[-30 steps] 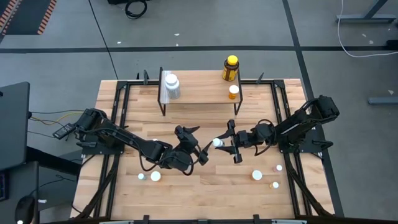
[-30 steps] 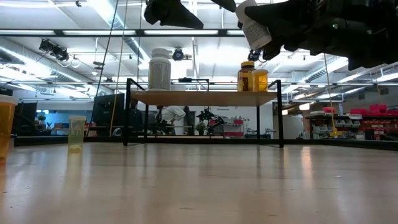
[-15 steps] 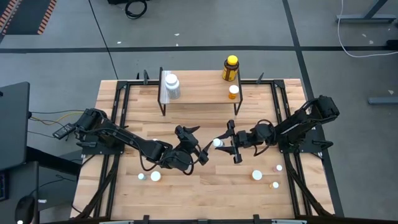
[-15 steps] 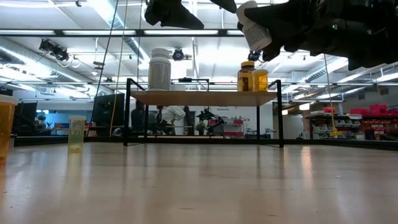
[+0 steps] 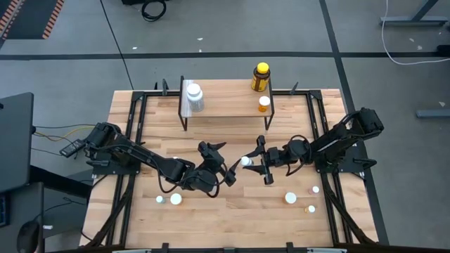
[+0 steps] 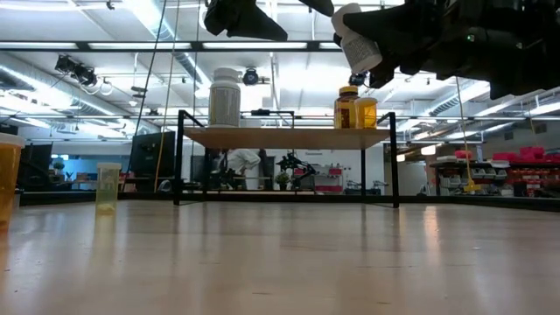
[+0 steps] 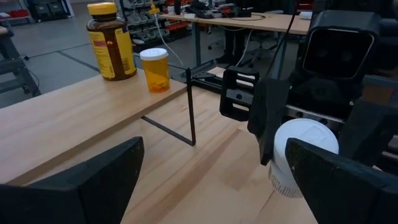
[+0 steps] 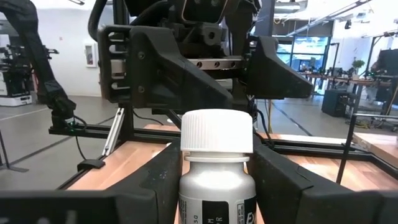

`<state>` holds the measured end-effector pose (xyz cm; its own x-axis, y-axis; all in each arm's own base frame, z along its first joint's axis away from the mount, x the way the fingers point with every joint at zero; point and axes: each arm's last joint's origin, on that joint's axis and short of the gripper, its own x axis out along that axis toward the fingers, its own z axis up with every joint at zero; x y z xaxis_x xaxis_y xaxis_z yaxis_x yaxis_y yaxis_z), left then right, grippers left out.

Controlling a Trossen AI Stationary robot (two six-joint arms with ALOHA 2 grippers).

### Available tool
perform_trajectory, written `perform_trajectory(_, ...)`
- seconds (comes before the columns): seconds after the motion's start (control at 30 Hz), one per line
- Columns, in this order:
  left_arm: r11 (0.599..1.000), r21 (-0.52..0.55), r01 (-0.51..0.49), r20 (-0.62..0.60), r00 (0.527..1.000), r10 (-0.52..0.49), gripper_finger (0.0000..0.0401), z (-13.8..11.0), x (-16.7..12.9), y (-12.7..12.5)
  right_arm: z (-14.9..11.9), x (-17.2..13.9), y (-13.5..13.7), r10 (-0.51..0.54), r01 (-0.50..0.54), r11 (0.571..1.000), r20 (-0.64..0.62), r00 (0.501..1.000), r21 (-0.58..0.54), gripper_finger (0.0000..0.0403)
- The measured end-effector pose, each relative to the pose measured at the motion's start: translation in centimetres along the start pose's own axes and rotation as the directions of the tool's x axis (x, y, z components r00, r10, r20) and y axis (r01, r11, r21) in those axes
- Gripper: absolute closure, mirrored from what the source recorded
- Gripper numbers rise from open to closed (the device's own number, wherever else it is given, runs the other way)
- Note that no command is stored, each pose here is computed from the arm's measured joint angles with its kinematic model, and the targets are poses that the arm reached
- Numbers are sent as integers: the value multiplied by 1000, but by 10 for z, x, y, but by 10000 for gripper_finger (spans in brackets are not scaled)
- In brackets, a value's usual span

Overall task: Pick and place medicine bottles onto shelf by color
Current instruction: Put the small white medicine bottle on the shelf

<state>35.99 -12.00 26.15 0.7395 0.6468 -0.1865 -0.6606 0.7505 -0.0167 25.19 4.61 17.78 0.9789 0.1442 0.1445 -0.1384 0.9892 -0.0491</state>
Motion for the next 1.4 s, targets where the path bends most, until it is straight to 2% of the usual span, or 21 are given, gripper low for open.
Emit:
perform_trajectory(0.23, 995, 102, 13, 3, 1000, -13, 1, 0, -4, -3, 3, 0, 0, -9, 9, 1000, 27, 1000, 5, 231)
perform_trajectory(0.3, 989, 140, 46, -9, 999, -45, 1, 0, -5, -4, 2, 0, 0, 17, -18, 1000, 23, 1000, 19, 228)
perform_trajectory(0.43, 984, 149, 94, -28, 995, -91, 1, 0, -5, -5, 2, -1, 1, 46, -47, 998, 22, 999, 29, 227)
perform_trajectory(0.63, 976, 199, 87, -50, 996, -78, 1, -4, -7, -4, 1, -1, 1, 39, -39, 999, 21, 999, 27, 227)
perform_trajectory(0.8, 953, 293, 83, -80, 995, -62, 1, -13, -14, -5, 7, 0, 0, 31, -33, 999, 68, 997, 21, 228)
perform_trajectory(0.97, 956, 287, 69, -59, 997, -54, 1, -9, -22, -5, 6, 0, 0, 32, -33, 999, 59, 998, 22, 228)
perform_trajectory(1.2, 972, 236, 7, -36, 999, 1, 1, -5, -16, 0, 5, 0, 0, 33, -35, 999, 53, 998, 33, 228)
perform_trajectory(1.3, 977, 208, 40, -58, 998, -29, 1, -4, -10, 2, 5, 0, 0, 35, -37, 999, 53, 998, 34, 228)
perform_trajectory(1.4, 978, 175, 113, -102, 990, -97, 1, -4, -3, 3, 5, 0, 0, 35, -37, 999, 54, 998, 34, 228)
